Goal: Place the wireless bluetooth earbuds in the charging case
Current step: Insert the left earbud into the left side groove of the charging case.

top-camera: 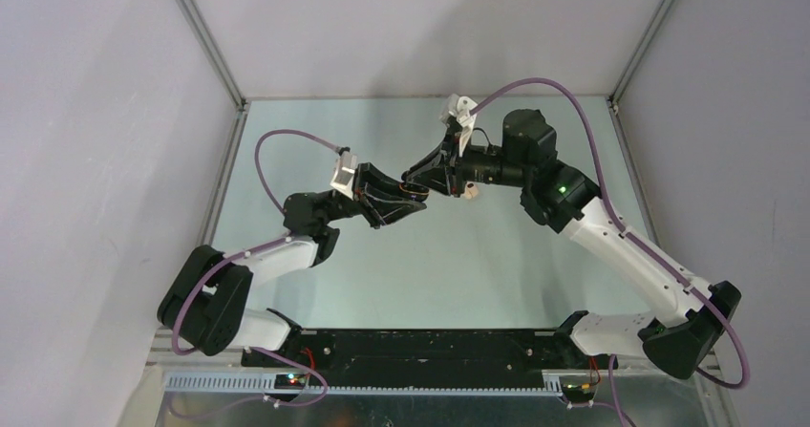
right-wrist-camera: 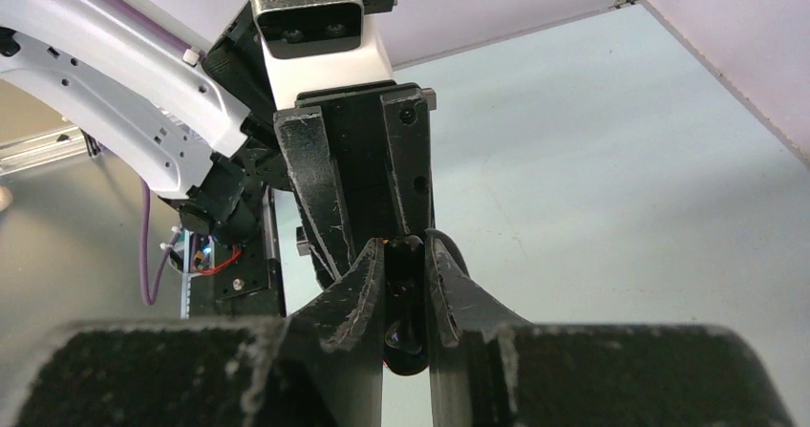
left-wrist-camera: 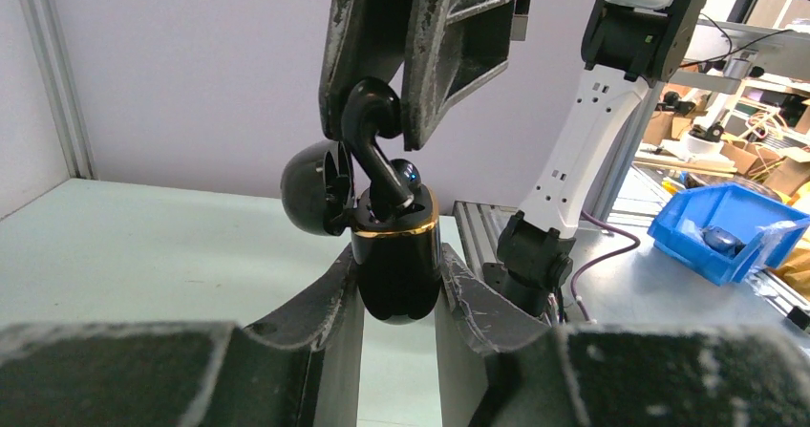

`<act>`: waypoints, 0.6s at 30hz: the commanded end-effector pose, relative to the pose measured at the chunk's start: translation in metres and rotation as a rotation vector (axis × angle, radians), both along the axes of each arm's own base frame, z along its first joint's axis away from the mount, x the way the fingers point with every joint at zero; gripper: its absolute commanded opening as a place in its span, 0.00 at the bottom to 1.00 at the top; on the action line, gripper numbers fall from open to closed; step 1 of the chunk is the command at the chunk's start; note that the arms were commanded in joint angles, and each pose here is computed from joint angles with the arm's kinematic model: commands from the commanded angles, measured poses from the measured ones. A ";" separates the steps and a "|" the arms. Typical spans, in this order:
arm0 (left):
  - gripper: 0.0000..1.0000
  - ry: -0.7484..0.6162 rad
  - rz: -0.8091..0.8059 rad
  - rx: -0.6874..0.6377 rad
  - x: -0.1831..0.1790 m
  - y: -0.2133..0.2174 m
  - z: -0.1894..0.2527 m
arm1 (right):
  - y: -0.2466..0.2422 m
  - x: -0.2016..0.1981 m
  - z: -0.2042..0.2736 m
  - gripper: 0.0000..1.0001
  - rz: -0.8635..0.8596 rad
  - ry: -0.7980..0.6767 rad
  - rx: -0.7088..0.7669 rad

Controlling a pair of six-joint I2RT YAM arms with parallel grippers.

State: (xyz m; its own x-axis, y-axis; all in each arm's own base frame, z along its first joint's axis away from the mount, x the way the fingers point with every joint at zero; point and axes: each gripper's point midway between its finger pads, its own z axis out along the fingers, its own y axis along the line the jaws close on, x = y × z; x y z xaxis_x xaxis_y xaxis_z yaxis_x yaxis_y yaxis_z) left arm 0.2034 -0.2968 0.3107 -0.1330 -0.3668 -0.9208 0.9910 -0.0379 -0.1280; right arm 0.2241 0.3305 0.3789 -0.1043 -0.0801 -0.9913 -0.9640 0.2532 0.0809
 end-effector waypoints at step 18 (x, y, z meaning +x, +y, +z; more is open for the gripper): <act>0.22 -0.107 0.012 -0.054 -0.010 0.010 0.022 | 0.006 -0.004 -0.005 0.20 0.004 -0.033 -0.015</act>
State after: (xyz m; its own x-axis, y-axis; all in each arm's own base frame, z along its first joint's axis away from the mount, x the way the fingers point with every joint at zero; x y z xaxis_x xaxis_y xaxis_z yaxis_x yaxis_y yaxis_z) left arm 0.2038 -0.2948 0.3111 -0.1288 -0.3643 -0.9223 0.9916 -0.0368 -0.1239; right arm 0.2166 0.3352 0.3793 -0.0862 -0.0791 -0.9931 -0.9698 0.2350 0.0654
